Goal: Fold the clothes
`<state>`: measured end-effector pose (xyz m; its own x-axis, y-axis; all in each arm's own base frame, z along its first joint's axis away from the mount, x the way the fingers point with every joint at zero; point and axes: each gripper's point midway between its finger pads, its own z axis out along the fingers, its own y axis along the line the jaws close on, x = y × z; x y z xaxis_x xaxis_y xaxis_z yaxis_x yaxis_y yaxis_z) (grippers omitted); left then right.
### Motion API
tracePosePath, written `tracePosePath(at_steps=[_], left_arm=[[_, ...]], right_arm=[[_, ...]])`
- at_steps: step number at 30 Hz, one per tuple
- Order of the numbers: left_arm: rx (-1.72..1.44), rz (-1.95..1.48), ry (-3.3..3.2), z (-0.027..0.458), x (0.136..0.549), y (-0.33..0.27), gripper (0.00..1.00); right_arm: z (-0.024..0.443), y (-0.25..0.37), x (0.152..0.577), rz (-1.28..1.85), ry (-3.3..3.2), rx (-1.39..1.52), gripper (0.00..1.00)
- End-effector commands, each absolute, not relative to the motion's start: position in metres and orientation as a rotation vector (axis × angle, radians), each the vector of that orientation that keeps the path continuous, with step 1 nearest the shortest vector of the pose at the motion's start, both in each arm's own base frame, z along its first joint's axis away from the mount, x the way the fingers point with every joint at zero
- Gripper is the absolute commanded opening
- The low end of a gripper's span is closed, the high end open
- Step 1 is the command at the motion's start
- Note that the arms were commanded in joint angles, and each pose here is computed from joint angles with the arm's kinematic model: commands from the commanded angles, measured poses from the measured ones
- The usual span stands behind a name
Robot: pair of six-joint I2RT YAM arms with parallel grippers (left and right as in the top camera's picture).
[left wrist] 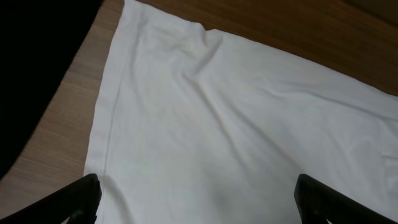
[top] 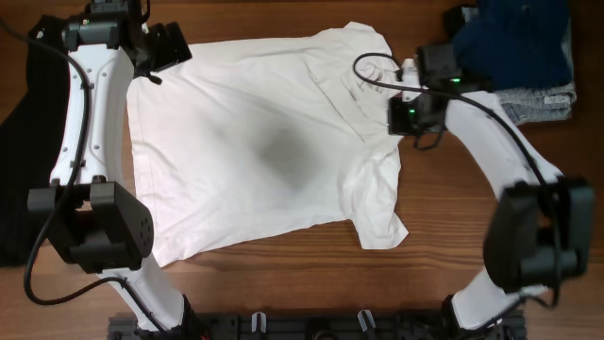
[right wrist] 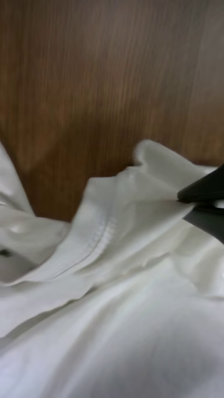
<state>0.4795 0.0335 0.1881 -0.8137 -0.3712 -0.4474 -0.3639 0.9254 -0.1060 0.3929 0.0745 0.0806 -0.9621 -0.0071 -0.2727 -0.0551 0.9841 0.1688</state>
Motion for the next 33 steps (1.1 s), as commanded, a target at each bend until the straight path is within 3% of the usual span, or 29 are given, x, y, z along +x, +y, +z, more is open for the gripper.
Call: tracePosePath(at_steps=[1, 11, 13, 15, 18, 25, 33], left_arm=[[-0.533, -0.039, 2.628, 0.185, 0.477, 0.029, 1.0], [-0.533, -0.038, 2.631, 0.185, 0.476, 0.029, 1.0], [-0.533, -0.038, 2.631, 0.185, 0.476, 0.029, 1.0], [-0.533, -0.038, 2.631, 0.185, 0.476, 0.029, 1.0], [-0.534, -0.038, 2.631, 0.185, 0.476, 0.029, 1.0], [-0.534, -0.039, 2.631, 0.185, 0.476, 0.029, 1.0], [-0.534, -0.039, 2.631, 0.185, 0.476, 0.029, 1.0]], right_arm=[[0.089, 0.039, 0.377, 0.123, 2.912, 0.085, 0.05], [0.069, -0.007, 0.324, 0.053, 3.118, 0.279, 0.09], [0.069, -0.006, 0.322, 0.058, 3.126, 0.269, 0.22], [0.07, -0.003, 0.333, 0.089, 3.082, 0.257, 0.43], [0.079, 0.011, 0.365, 0.227, 2.956, 0.169, 0.55], [0.116, 0.029, 0.462, 0.361, 2.545, 0.045, 0.56], [0.034, 0.096, 0.489, 0.484, 2.605, -0.108, 0.56]])
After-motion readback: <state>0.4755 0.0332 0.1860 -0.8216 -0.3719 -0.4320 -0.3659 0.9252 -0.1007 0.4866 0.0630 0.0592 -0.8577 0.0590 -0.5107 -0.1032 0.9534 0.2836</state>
